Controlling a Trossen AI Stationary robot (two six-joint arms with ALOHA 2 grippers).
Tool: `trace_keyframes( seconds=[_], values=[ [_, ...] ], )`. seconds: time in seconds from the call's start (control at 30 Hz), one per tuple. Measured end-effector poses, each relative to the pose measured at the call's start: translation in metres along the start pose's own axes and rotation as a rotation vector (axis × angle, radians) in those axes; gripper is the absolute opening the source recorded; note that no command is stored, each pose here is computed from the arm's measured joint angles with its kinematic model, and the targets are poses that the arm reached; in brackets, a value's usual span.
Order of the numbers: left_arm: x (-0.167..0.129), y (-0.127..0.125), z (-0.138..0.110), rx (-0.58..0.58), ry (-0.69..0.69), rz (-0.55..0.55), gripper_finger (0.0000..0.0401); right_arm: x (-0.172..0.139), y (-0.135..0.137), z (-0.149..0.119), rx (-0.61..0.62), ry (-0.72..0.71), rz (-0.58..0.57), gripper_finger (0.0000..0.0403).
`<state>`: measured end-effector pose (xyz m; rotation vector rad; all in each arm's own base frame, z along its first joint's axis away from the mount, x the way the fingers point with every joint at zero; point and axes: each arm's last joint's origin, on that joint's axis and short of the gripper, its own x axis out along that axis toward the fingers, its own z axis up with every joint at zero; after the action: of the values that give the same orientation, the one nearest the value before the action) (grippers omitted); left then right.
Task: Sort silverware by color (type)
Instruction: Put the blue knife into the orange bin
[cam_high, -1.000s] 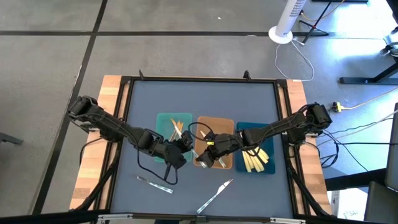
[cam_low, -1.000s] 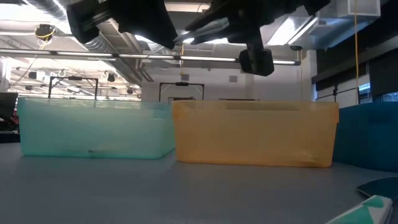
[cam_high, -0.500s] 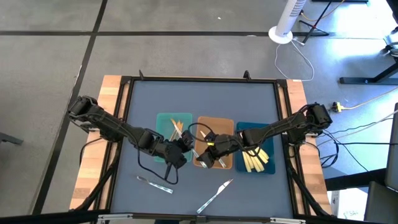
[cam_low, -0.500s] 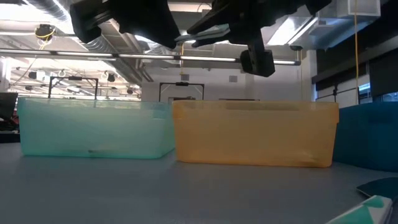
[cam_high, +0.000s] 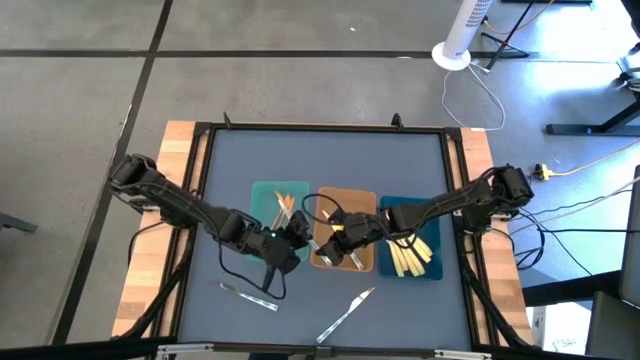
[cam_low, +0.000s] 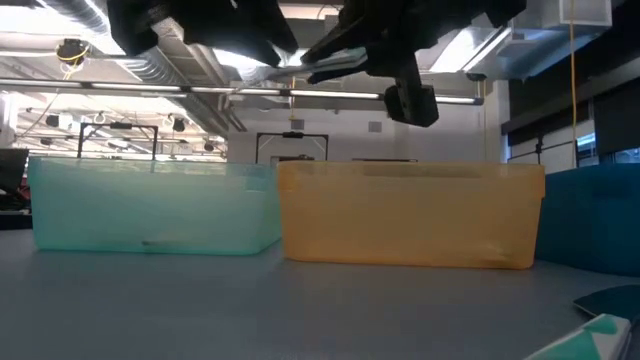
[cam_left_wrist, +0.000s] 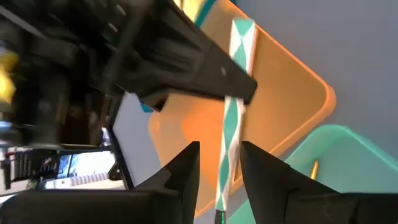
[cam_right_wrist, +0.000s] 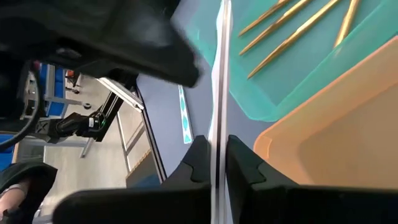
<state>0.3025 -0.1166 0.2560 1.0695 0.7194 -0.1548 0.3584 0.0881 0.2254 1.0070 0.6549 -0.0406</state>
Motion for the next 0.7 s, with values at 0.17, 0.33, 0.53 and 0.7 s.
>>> trace_keyframes(
  seconds=[0.17, 0.33, 0.53, 0.7],
  values=[
    [-0.015, 0.002, 0.004, -0.055, -0.040, 0.028, 0.0109, -0.003, -0.006, 0.005, 0.017, 0.030, -0.032, 0.0004],
    [-0.034, 0.006, 0.001, -0.135, -0.047, 0.039, 0.0109, -0.014, -0.010, 0.002, 0.021, 0.043, -0.131, 0.0004],
    [-0.051, 0.007, -0.012, -0.262, 0.005, -0.005, 0.0109, -0.029, -0.018, -0.001, 0.020, 0.033, -0.292, 0.0004],
    [-0.057, 0.000, -0.023, -0.392, 0.094, -0.079, 0.0109, -0.033, -0.027, -0.005, 0.021, 0.070, -0.401, 0.0003]
  ],
)
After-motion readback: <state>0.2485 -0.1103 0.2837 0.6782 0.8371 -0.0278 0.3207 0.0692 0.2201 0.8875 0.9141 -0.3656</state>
